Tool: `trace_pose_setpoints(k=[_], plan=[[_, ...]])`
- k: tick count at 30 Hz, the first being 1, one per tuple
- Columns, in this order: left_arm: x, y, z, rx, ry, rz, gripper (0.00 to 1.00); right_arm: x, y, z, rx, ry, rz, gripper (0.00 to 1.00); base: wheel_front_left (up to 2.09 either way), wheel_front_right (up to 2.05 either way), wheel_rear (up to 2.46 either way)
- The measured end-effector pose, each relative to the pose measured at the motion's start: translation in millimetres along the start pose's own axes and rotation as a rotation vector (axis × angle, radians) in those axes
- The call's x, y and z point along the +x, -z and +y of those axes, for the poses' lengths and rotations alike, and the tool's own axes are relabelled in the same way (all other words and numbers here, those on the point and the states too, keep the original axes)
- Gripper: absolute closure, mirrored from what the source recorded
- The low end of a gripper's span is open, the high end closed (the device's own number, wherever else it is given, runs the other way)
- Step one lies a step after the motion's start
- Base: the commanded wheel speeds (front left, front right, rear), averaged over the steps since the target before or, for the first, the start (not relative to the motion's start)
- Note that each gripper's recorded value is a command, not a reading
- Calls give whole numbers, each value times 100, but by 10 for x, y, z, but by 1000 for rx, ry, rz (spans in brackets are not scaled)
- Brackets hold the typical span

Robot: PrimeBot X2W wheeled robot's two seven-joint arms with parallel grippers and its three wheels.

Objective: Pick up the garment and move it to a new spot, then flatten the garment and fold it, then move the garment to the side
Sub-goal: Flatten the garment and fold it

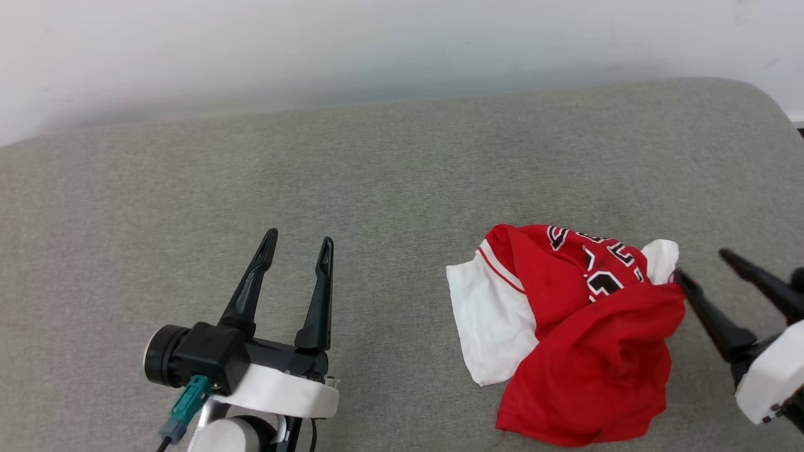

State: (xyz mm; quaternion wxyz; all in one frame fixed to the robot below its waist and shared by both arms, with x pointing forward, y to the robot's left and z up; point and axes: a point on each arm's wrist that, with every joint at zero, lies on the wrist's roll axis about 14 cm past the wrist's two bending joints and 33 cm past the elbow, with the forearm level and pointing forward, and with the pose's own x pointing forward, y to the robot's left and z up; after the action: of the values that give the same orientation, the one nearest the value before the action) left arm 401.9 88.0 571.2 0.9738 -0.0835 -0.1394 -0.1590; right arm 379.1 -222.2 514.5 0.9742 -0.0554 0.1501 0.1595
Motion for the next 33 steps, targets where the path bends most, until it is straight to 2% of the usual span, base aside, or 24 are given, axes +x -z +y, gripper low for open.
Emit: trace_pose_setpoints(k=[4, 8, 13, 19, 22, 27, 33], plan=[[21, 148, -145, -40, 42, 39, 0, -121, -201, -198, 44, 104, -162, 0, 0, 0, 0], [-68, 580, -400, -73, 115, 194, 0, -235, -320, -341, 101, 195, -308, 0, 0, 0, 0], [-34, 940, -753, -118, 230, 419, 0, -333, -416, -498, 86, 277, -428, 0, 0, 0, 0], [-73, 1319, -1206, -27, 437, 723, 0, -269, -272, -558, 99, 314, -428, 0, 0, 0, 0], [-146, 1507, -1248, 68, 509, 841, 0, -230, -203, -567, 110, 322, -418, 0, 0, 0, 0], [-342, 1808, -1345, 131, 602, 995, 0, -181, -71, -590, 125, 336, -392, 0, 0, 0, 0], [-431, 2069, -1332, 211, 659, 1094, 0, -103, 60, -608, 137, 340, -358, 0, 0, 0, 0]])
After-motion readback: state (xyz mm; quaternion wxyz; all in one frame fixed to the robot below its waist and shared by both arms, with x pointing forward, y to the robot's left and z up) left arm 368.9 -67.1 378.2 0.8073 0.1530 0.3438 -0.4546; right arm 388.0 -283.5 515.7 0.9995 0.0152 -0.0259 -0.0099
